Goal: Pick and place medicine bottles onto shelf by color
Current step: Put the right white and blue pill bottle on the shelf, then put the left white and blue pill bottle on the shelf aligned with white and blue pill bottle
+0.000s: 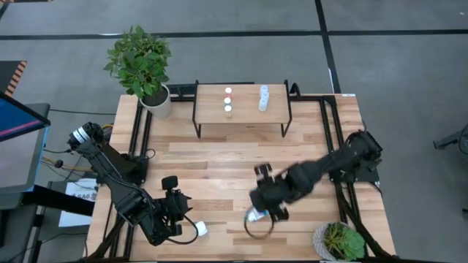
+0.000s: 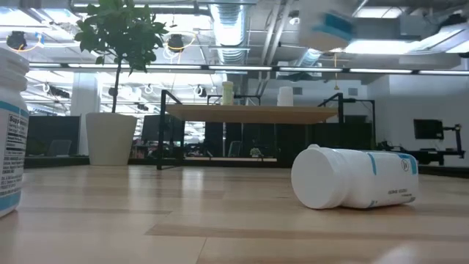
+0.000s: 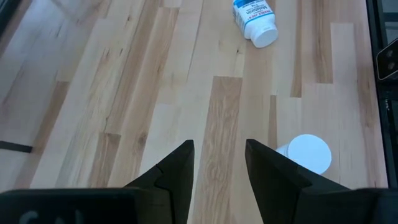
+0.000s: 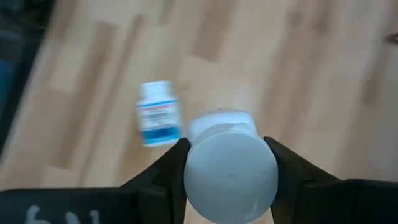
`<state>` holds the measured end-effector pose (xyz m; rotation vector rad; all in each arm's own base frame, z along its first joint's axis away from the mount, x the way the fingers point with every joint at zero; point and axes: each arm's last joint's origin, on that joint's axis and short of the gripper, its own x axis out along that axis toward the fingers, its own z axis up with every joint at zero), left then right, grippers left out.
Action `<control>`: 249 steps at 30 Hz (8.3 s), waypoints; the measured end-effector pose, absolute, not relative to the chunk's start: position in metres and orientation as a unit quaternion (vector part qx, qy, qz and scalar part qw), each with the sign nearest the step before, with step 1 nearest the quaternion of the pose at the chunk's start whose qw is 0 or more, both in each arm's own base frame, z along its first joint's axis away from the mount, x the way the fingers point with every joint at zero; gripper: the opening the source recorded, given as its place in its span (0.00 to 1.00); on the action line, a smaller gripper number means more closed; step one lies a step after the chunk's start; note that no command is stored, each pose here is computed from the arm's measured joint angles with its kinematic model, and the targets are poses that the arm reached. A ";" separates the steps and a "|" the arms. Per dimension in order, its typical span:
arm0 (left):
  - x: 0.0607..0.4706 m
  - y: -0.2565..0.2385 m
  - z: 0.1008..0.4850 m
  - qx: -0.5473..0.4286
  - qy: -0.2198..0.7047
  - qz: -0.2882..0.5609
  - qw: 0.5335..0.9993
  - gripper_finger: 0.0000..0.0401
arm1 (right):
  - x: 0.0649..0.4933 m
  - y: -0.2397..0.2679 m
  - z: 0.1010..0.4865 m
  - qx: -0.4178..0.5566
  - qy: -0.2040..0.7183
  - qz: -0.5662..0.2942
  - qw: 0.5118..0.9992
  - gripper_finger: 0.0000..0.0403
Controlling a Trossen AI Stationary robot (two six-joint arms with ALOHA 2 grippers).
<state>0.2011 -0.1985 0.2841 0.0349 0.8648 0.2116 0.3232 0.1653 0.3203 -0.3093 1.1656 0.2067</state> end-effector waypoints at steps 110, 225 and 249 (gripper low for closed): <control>0.201 -0.203 0.283 -0.045 0.447 0.079 0.890 0.33 | 0.262 0.026 0.477 0.039 0.401 0.198 0.894 0.50; 0.402 0.133 0.372 0.042 0.441 0.083 0.893 0.34 | 0.160 0.079 0.494 0.028 0.417 0.074 0.906 0.30; 0.412 0.176 0.345 0.024 0.495 0.105 0.862 0.34 | 0.157 0.083 0.495 0.016 0.415 0.090 0.905 0.30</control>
